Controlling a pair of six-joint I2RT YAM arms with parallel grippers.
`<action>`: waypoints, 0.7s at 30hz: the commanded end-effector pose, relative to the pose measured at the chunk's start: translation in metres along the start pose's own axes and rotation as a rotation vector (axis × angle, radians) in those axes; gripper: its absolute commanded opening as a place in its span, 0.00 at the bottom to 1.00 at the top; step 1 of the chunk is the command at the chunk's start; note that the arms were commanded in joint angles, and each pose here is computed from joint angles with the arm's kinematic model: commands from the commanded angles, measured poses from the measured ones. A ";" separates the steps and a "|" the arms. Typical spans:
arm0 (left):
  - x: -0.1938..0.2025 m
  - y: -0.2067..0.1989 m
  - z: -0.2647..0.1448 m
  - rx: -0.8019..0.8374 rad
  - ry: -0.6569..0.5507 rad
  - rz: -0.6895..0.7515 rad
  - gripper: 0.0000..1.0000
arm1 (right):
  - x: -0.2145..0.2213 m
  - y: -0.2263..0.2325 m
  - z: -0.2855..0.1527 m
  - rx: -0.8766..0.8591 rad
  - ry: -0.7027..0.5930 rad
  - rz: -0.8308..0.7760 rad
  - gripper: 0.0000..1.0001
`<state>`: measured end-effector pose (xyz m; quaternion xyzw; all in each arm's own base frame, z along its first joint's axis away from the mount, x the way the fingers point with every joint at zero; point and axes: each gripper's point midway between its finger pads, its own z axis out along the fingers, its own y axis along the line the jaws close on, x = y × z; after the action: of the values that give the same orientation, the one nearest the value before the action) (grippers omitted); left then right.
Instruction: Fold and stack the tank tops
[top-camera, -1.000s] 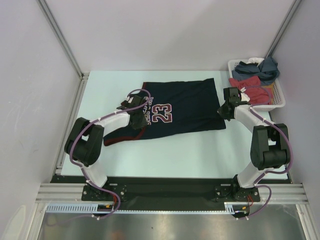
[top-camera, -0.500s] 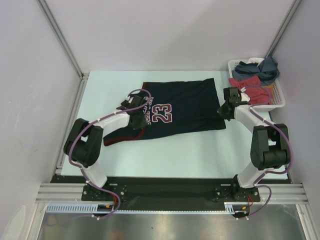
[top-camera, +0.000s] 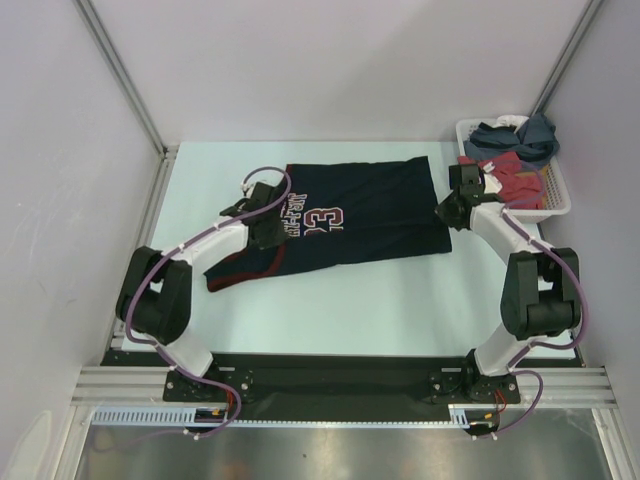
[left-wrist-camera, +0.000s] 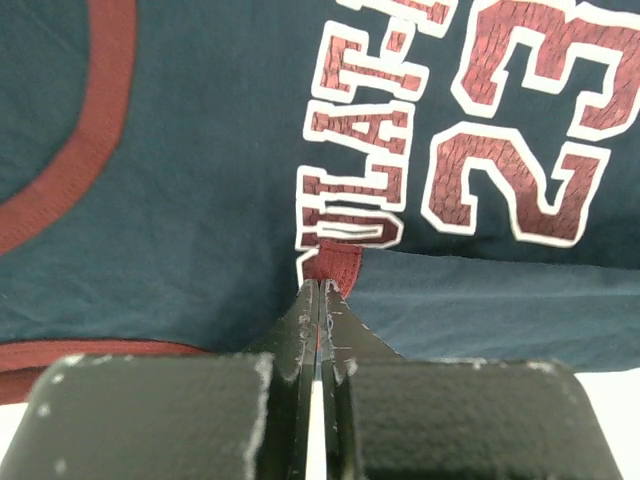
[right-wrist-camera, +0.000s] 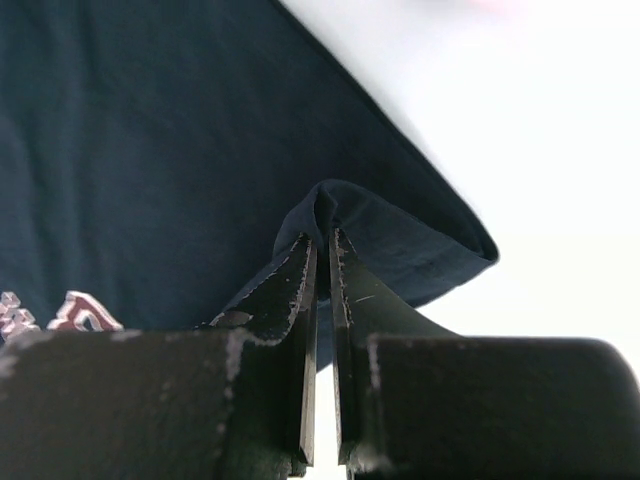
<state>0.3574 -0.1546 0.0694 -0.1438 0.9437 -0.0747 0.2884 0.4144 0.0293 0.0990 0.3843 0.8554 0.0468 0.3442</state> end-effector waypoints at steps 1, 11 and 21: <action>-0.039 -0.011 -0.011 0.021 -0.095 -0.010 0.00 | -0.022 0.017 0.003 -0.004 -0.053 0.006 0.00; -0.067 -0.006 0.008 -0.037 -0.108 -0.007 0.00 | -0.025 0.028 0.033 0.040 -0.034 0.010 0.02; -0.064 -0.008 0.037 -0.056 -0.066 0.016 0.00 | -0.021 0.024 0.056 0.096 -0.034 0.018 0.08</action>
<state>0.4155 -0.1480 0.0658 -0.1516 0.9404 -0.0506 0.3003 0.4617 0.0311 0.0677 0.3925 0.8632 0.0212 0.3168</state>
